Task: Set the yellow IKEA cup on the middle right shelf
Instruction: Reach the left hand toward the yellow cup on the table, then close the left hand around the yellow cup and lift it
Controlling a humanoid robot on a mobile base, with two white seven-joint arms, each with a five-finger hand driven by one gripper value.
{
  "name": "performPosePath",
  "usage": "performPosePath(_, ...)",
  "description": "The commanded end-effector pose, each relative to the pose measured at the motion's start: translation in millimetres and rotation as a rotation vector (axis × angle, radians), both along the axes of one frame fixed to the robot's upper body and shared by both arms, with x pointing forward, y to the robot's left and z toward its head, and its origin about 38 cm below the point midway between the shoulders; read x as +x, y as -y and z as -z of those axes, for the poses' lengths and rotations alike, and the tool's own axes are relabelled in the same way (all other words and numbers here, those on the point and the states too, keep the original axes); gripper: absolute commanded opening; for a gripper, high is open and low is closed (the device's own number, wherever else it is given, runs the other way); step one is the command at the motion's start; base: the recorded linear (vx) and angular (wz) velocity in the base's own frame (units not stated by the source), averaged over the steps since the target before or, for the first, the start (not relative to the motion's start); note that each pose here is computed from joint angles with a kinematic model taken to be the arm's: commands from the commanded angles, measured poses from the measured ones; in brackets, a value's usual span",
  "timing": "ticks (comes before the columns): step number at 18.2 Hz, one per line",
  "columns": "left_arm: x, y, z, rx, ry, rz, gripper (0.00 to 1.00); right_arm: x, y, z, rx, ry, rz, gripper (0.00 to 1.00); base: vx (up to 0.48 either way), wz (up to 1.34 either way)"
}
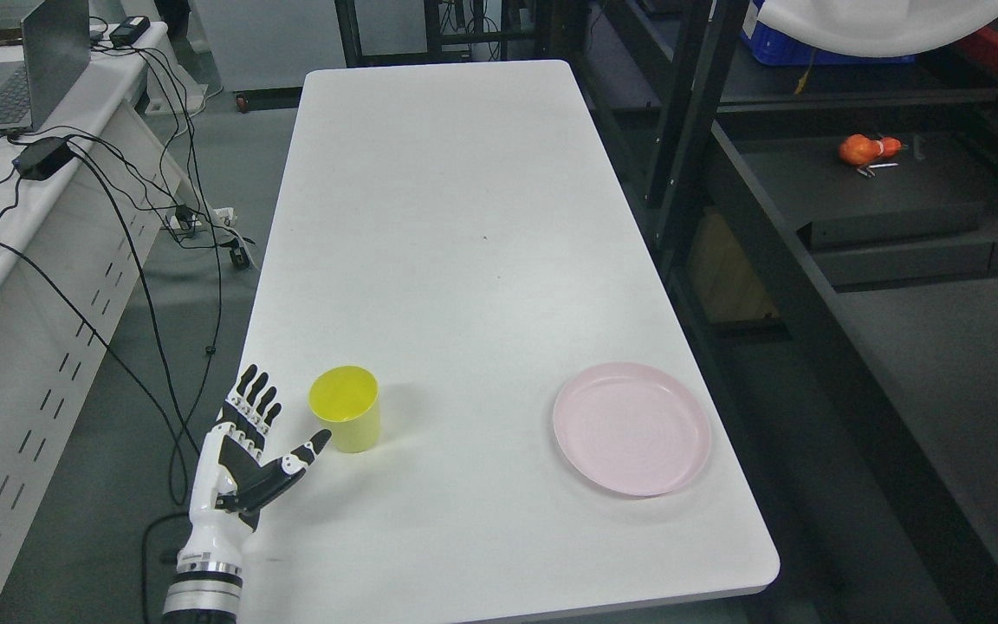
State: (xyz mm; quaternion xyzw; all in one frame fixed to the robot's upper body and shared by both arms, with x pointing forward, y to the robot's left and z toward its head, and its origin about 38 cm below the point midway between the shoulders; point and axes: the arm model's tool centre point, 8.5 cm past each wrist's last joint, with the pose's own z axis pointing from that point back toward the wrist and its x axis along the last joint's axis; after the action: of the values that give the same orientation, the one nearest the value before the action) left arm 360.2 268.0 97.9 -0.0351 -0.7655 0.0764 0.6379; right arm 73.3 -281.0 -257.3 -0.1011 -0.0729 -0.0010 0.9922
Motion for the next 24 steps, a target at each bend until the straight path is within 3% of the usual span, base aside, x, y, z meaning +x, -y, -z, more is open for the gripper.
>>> performPosePath(1,18.0,15.1,13.3,0.028,-0.044,0.052,0.99,-9.0,9.9,-0.1,-0.012,-0.013,0.008,0.99,0.0,0.0)
performPosePath(17,29.8,58.5,16.4,0.198,-0.057,0.158,0.99,-9.0,9.9,-0.1,-0.012,-0.013,0.008,0.99,0.0,0.0)
performPosePath(24,45.2,50.1,30.5,0.203,-0.108,0.139,0.99,-9.0,9.9,-0.1,-0.012,-0.013,0.008,0.99,0.0,0.0)
